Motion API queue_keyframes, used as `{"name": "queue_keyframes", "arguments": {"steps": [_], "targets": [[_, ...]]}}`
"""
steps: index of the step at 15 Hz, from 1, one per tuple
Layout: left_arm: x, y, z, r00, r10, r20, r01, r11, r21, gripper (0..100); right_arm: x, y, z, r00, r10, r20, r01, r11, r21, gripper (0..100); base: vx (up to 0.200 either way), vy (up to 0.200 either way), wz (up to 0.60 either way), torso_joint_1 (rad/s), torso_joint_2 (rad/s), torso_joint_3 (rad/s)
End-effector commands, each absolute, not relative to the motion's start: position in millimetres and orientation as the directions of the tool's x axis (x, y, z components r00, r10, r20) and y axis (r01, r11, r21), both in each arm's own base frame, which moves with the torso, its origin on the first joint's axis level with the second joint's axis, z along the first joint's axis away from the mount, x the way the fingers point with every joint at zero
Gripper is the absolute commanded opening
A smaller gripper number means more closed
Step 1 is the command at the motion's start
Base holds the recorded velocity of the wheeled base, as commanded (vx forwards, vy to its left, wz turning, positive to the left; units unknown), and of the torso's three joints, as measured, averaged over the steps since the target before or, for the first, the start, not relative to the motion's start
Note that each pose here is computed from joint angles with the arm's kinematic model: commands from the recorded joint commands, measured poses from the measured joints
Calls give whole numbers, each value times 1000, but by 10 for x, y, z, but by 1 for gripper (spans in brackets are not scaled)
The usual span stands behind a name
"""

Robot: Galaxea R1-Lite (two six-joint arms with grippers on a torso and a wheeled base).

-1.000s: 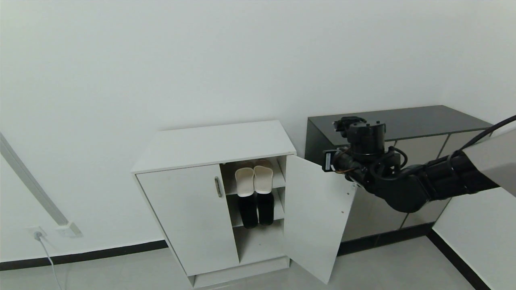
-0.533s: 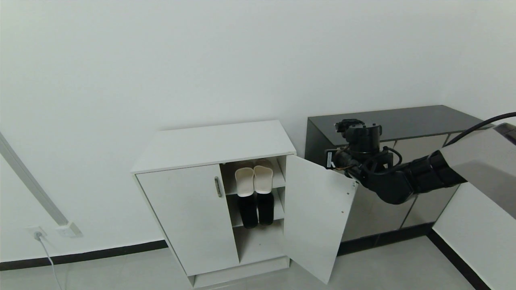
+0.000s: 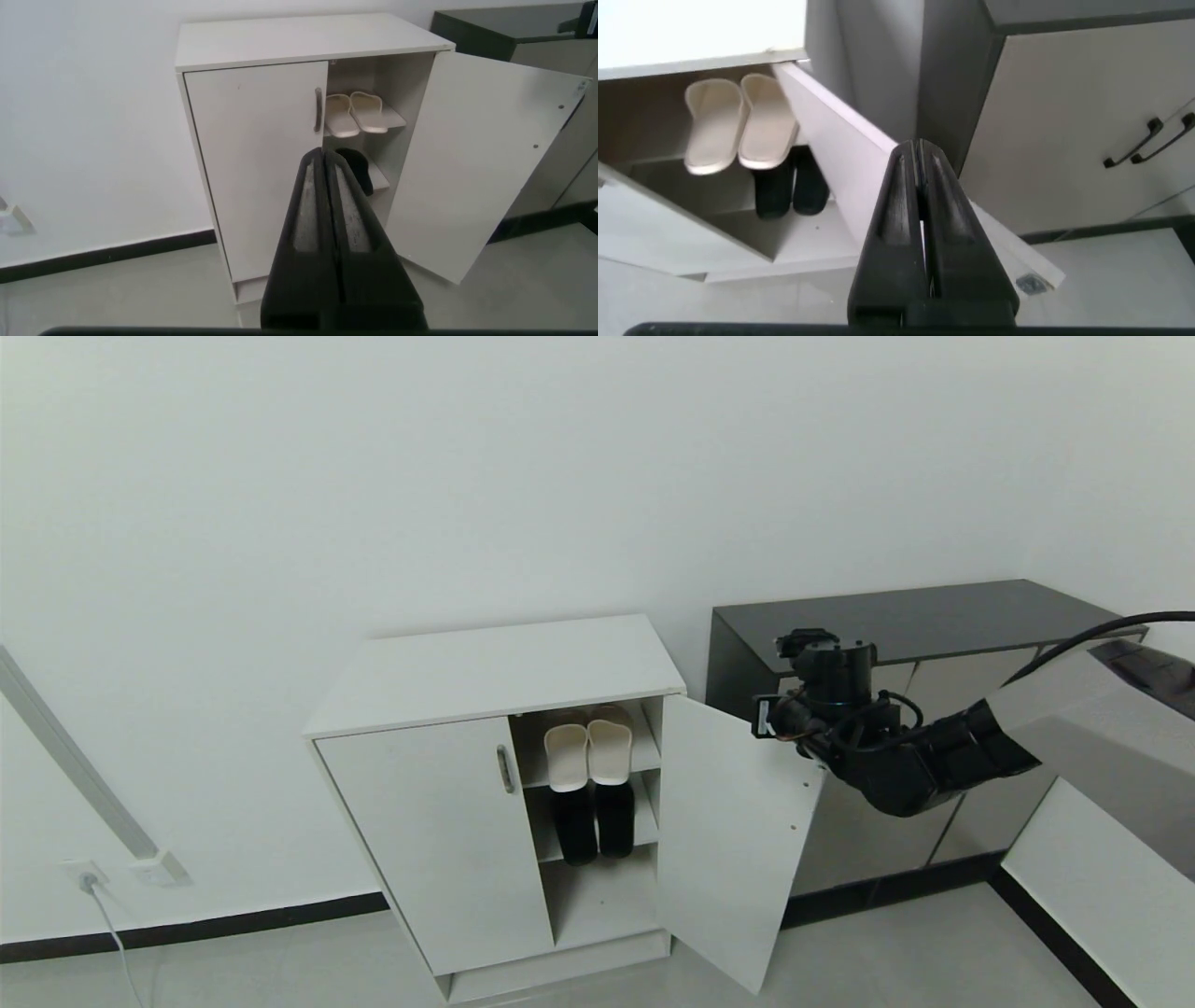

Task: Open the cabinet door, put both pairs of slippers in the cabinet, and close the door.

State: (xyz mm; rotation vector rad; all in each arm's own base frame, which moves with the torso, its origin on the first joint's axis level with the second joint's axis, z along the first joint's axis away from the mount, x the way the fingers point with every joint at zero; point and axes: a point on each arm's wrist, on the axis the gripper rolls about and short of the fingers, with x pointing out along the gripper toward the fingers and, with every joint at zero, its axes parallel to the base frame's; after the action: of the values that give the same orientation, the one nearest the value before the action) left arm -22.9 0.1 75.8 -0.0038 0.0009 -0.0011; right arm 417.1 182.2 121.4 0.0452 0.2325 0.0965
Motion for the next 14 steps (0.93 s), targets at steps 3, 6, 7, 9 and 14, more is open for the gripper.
{"name": "queue_keyframes", "arguments": {"steps": [3, 6, 7, 9, 14], "targets": [[-228, 1, 758, 1000, -2, -2, 2, 1000, -5, 0, 4302, 1760, 962, 961, 72, -266, -64, 997, 41, 0, 0, 0, 0, 0, 0, 0], [-228, 1, 758, 1000, -2, -2, 2, 1000, -5, 0, 4377, 1691, 892, 961, 52, -273, -43, 998, 39, 0, 0, 0, 0, 0, 0, 0], [-228, 1, 758, 1000, 0, -2, 0, 1000, -5, 0, 4393, 1674, 860, 959, 47, -279, -39, 999, 37, 0, 0, 0, 0, 0, 0, 0], [-228, 1, 758, 1000, 0, -2, 0, 1000, -5, 0, 4425, 1648, 805, 958, 39, -286, -31, 999, 34, 0, 0, 0, 0, 0, 0, 0], [-228, 1, 758, 1000, -2, -2, 2, 1000, -5, 0, 4474, 1588, 740, 955, 23, -295, -15, 999, 31, 0, 0, 0, 0, 0, 0, 0]]}}
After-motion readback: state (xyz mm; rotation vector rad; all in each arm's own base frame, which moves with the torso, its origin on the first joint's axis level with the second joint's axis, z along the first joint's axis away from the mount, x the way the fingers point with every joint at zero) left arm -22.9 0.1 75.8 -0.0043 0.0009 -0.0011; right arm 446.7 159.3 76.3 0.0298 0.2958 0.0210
